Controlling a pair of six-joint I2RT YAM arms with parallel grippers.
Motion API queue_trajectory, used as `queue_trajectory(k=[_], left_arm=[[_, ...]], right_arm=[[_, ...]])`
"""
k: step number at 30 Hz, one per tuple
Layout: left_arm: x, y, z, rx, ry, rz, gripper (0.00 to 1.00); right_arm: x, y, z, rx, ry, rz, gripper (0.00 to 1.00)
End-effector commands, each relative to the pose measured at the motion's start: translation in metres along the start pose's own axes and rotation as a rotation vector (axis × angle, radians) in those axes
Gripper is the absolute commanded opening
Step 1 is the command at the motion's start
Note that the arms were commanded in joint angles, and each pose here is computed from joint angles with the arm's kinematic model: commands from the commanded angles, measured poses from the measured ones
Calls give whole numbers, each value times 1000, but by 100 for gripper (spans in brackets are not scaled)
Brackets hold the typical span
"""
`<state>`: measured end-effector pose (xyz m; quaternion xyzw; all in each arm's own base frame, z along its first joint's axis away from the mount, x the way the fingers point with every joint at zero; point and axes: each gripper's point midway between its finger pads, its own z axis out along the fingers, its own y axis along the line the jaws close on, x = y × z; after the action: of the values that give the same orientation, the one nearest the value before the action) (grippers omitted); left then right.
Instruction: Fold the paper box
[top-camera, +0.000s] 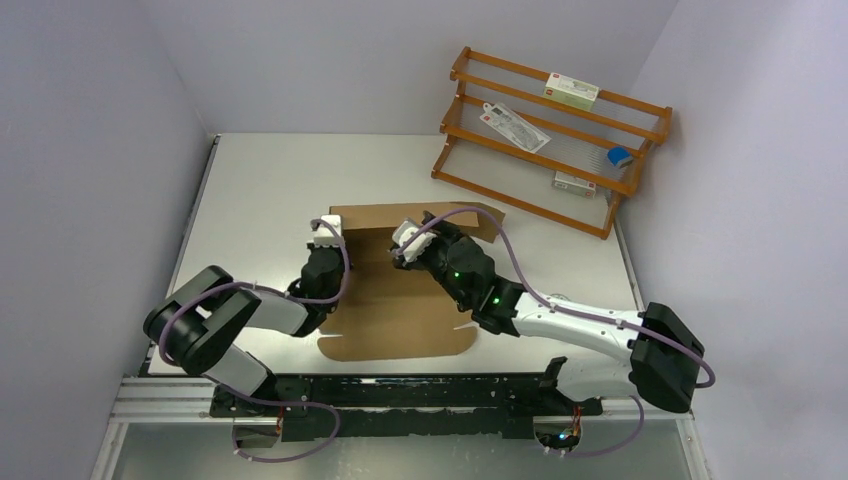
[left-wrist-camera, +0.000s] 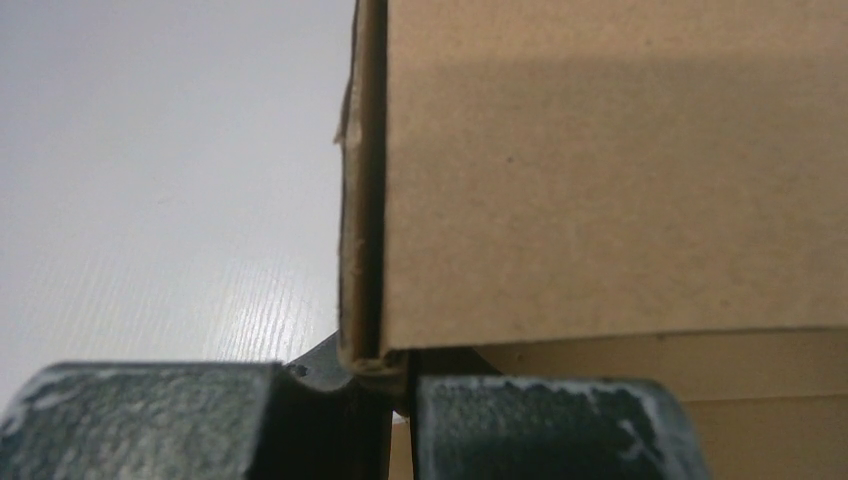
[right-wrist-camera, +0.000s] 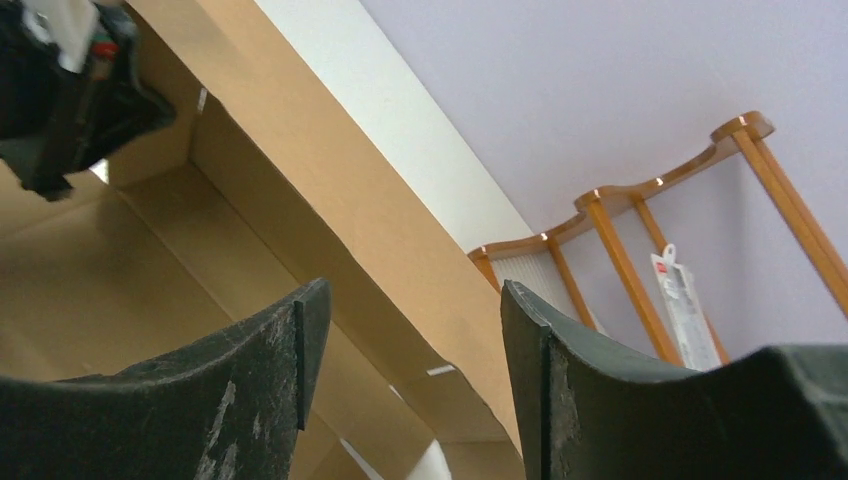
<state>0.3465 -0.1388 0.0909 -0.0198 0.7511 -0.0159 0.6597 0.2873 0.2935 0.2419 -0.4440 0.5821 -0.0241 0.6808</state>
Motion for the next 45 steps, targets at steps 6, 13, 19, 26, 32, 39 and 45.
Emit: queue_trajectory(k=[6,13,19,26,32,39,45], left_arm=[[-1,-15,6,54,84,18,17],[-7,-15,-4,74,113,-31,45],[-15,-4,-19,39,159,-69,52],[-21,-21,-52,177,247,-200,56],[-64,-28,-72,238,253,-274,60],[-121,-22,-71,221,155,-280,82],[-130,1,-27,162,172,-349,86]], right_arm=[[-4,-13,-8,91,-47,183,75],[7,-31,-17,195,-14,237,77],[6,-37,-21,224,-26,267,78],[24,-50,-27,264,13,333,79],[42,-83,-44,344,27,483,79],[78,-132,-56,500,65,638,80],[107,-145,-45,518,148,641,83]])
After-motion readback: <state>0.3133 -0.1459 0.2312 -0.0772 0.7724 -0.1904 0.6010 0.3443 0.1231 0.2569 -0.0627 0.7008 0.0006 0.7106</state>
